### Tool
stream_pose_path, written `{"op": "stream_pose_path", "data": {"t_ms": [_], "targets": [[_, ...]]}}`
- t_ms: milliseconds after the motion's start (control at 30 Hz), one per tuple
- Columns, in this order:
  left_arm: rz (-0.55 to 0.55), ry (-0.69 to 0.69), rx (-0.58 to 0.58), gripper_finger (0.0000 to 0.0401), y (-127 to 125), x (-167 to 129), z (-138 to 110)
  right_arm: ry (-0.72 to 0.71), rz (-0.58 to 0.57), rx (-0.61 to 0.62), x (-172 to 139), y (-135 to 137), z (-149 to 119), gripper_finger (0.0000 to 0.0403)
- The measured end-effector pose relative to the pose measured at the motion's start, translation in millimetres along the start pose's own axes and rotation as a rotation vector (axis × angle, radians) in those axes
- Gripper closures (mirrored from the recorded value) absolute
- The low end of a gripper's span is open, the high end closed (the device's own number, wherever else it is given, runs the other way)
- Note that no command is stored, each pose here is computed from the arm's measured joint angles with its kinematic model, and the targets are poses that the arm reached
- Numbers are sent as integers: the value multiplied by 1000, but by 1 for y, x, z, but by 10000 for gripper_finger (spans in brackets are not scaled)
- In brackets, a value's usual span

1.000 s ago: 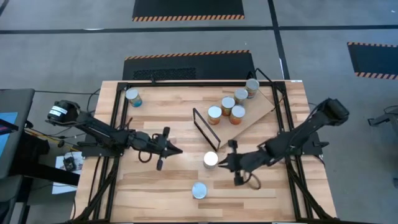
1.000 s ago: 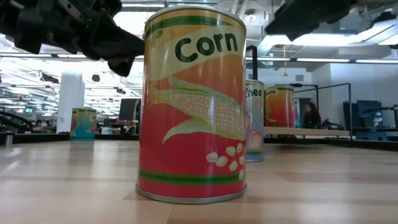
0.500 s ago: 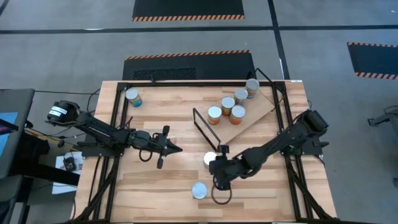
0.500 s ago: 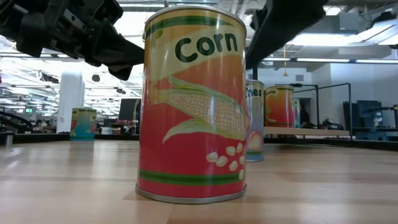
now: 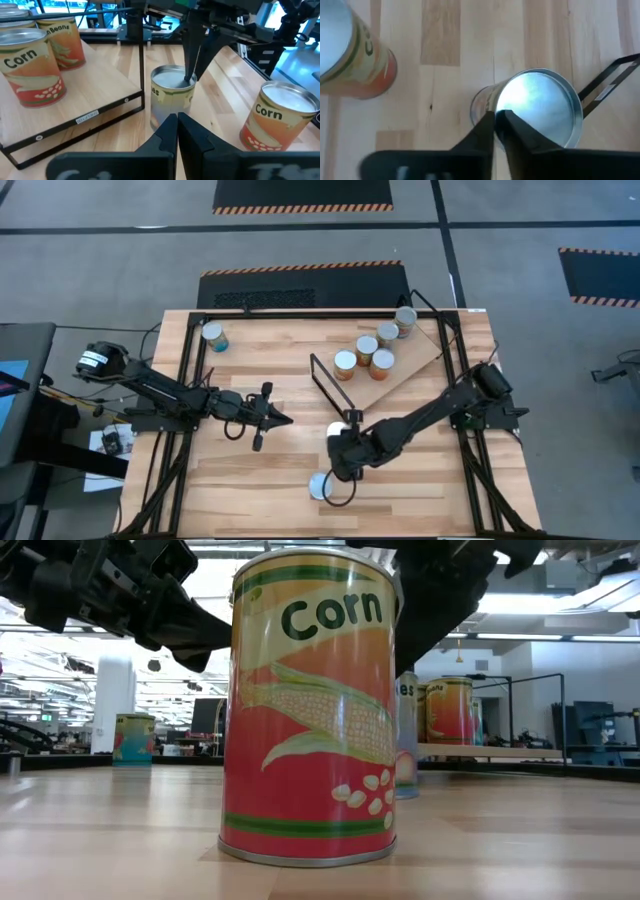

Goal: Pick and place cans onto a shelf
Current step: Put the canned peaches on the shelf aligned with the other canned peaches

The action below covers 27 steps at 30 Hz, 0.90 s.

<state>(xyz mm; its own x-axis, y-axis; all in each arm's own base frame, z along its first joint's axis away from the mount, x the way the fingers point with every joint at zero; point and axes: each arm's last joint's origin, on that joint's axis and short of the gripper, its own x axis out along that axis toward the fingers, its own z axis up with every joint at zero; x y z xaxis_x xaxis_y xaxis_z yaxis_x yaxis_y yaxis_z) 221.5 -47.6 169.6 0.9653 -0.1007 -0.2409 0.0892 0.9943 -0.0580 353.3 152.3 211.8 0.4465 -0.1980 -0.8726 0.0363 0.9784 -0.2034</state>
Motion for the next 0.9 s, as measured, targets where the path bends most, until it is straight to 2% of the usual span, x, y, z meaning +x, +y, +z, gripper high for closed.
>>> {"op": "stream_pose_path", "data": {"t_ms": [100, 333, 467, 567, 700, 900], "targets": [[0, -3, 10, 399, 0, 0, 0, 1, 17, -36, -7, 0, 0, 389], [0, -6, 24, 399, 0, 0, 1, -50, 139, -85, -56, 2, 0, 398], [0, -4, 24, 399, 0, 0, 0, -7, 170, -21, -90, -1, -15, 399], [0, -4, 17, 399, 0, 0, 0, 78, 119, 62, -112, -8, -36, 399], [0, -7, 16, 399, 0, 0, 1, 189, 8, 136, -123, -24, -65, 400], [-1, -14, 9, 399, 0, 0, 1, 177, -140, 245, -128, -74, -90, 402]]}}
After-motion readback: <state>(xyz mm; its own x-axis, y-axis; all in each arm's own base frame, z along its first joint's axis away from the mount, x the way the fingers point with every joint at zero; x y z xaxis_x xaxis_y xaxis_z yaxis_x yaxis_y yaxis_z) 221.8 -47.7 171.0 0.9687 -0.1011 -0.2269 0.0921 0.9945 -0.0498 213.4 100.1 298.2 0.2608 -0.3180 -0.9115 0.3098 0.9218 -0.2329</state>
